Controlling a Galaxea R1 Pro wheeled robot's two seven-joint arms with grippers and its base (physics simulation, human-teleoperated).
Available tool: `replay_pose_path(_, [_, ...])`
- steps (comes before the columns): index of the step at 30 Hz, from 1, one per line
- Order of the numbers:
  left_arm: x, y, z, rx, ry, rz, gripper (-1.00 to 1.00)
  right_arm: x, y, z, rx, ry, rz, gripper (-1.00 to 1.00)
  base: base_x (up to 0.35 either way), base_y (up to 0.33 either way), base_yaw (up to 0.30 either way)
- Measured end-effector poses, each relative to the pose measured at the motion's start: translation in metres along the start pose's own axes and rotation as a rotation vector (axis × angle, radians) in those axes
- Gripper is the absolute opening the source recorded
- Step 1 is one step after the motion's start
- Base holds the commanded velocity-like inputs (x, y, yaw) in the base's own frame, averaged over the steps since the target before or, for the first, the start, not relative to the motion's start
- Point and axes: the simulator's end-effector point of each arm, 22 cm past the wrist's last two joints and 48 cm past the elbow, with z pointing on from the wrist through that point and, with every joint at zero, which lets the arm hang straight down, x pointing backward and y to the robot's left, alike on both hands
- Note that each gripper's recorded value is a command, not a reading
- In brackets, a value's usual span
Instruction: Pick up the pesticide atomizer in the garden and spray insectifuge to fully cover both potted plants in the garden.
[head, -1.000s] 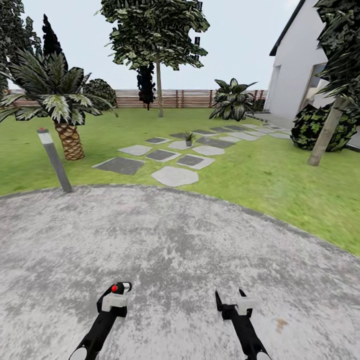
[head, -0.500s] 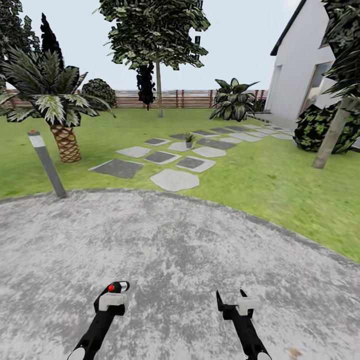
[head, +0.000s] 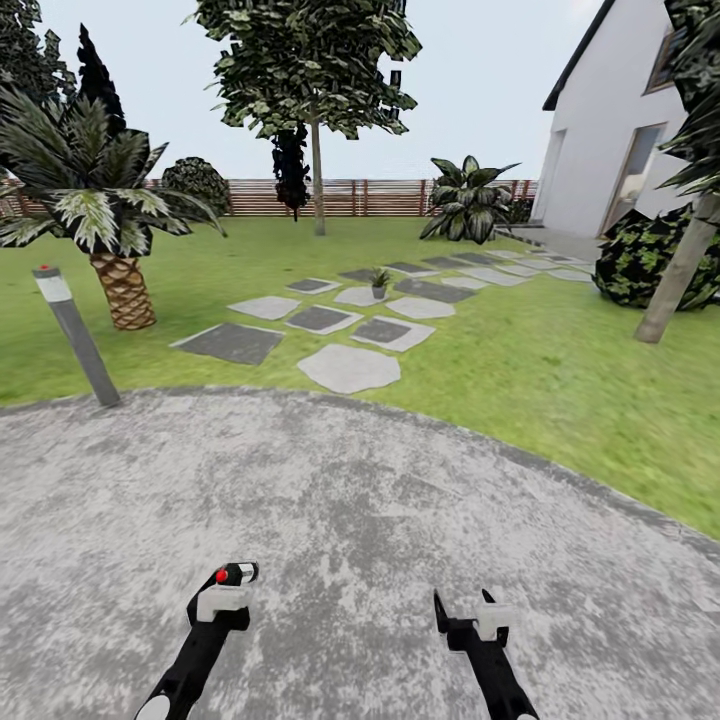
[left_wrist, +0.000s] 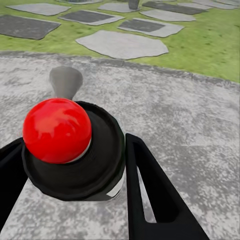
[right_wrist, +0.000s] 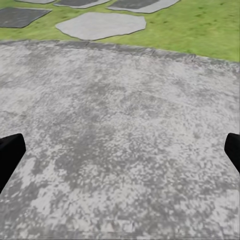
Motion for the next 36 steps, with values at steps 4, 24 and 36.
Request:
replay_pose_path(4, [0.0001,0.0000,-0.0001,0.000,0.000,0.000,-1.00,0.0000,-0.0001,0.0000,0.000,0.000,0.000,1.00,0.332,0.000,0.000])
replay_pose_path(24, [0.0002,0.0001,0.0001,0.000,0.001,0.000,-1.00,0.0000,0.0000,0.0000,0.000,0.000,0.000,1.00,0.332,0.000,0.000])
replay_pose_path(36, [-0.0002,0.0008,0.0000,-0.001,0.000,0.001,-1.00,-0.0006,0.0003,0.0002,-0.001,-0.001,0.000,1.00,0.332,0.000,0.000])
